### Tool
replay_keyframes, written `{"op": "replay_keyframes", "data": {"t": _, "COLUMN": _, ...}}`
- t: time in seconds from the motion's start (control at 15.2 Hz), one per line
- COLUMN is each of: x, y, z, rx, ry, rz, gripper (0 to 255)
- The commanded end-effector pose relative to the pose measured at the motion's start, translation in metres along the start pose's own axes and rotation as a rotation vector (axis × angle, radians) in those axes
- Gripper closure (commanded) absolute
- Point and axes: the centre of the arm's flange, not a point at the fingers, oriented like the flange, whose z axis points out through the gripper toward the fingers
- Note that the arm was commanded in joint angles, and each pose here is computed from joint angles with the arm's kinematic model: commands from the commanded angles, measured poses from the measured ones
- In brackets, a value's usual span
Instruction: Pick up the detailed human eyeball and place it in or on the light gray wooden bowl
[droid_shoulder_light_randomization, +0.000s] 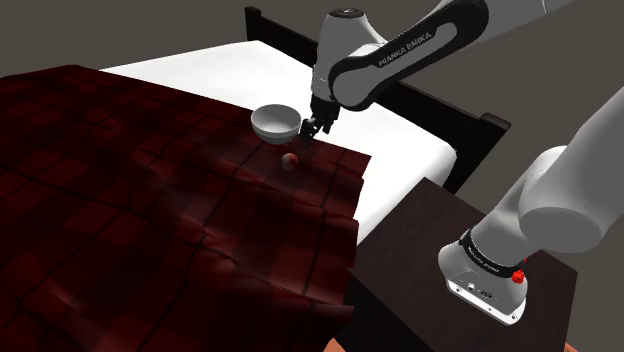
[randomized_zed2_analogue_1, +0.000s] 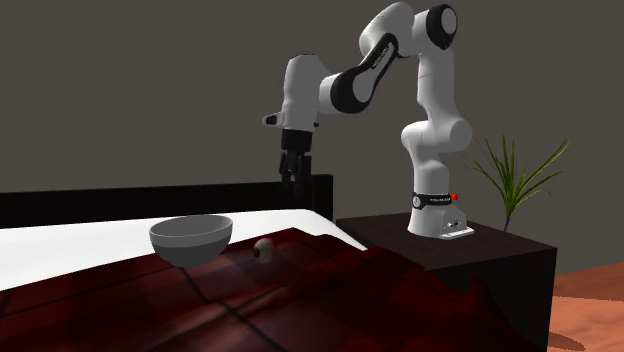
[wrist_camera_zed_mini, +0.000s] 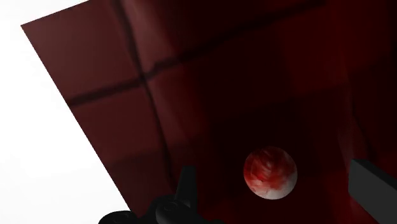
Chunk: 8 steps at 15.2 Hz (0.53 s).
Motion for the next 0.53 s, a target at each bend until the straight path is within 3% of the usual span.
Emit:
{"op": "replay_keyframes", "data": {"t": 0.0, "x": 0.013, "y": -0.007, "z": 0.021, "rx": 0.002, "ry": 0.003, "rz": -0.002, "gripper": 0}}
{"op": "replay_keyframes", "data": {"t": 0.46, "x": 0.058, "y": -0.031, "z": 0.093, "rx": 0.006, "ry": 0.009, "rz": -0.011, "gripper": 0}}
